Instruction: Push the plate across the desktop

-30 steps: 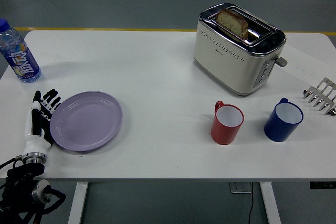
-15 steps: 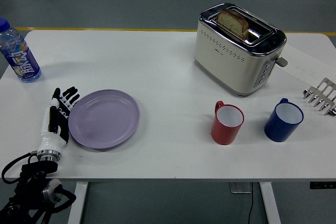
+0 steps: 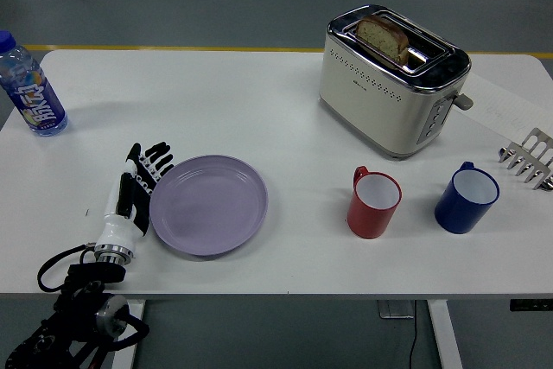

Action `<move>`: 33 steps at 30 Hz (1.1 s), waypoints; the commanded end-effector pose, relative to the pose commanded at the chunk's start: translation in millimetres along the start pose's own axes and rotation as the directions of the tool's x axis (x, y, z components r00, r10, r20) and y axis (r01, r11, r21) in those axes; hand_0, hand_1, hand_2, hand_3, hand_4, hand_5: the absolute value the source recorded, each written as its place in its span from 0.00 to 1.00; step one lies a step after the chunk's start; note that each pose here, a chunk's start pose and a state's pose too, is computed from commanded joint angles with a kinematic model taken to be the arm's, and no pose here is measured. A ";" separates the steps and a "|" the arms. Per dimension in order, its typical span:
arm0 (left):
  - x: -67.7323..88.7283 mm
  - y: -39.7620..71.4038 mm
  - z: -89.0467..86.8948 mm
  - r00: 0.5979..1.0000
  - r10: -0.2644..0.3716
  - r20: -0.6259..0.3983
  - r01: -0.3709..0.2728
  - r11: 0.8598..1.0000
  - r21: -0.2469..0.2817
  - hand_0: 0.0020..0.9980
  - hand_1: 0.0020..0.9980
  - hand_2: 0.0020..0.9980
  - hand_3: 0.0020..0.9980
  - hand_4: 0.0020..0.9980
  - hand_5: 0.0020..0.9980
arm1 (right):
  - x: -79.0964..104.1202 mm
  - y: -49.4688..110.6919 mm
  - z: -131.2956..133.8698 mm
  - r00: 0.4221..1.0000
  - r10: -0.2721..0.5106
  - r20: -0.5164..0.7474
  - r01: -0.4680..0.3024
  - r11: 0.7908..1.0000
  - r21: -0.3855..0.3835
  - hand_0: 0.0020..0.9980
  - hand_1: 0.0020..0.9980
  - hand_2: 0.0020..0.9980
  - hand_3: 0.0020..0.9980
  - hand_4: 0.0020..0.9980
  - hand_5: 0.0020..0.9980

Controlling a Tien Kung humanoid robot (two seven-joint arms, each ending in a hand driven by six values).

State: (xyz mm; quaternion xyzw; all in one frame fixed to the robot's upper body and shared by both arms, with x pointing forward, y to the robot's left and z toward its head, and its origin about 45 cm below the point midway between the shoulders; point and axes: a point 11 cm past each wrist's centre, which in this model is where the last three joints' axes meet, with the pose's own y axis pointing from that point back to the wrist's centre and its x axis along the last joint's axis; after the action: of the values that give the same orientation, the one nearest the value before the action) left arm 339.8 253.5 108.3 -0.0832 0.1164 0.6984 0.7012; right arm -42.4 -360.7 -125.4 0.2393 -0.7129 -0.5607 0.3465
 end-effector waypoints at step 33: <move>-70.5 10.4 -19.8 0.973 -0.227 -0.034 0.229 0.971 0.073 0.78 0.80 0.79 0.70 0.62 1.00 | 0.5 -0.1 -0.8 1.000 0.000 -0.006 0.000 1.000 0.003 0.59 0.60 0.74 0.66 0.45 0.44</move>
State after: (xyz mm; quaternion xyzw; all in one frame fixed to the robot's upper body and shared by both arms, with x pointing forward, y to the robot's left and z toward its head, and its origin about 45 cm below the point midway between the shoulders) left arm 328.7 180.3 109.5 -0.0781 0.1419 0.6072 0.7779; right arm -42.2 -361.5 -125.2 0.2414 -0.7128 -0.5589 0.3482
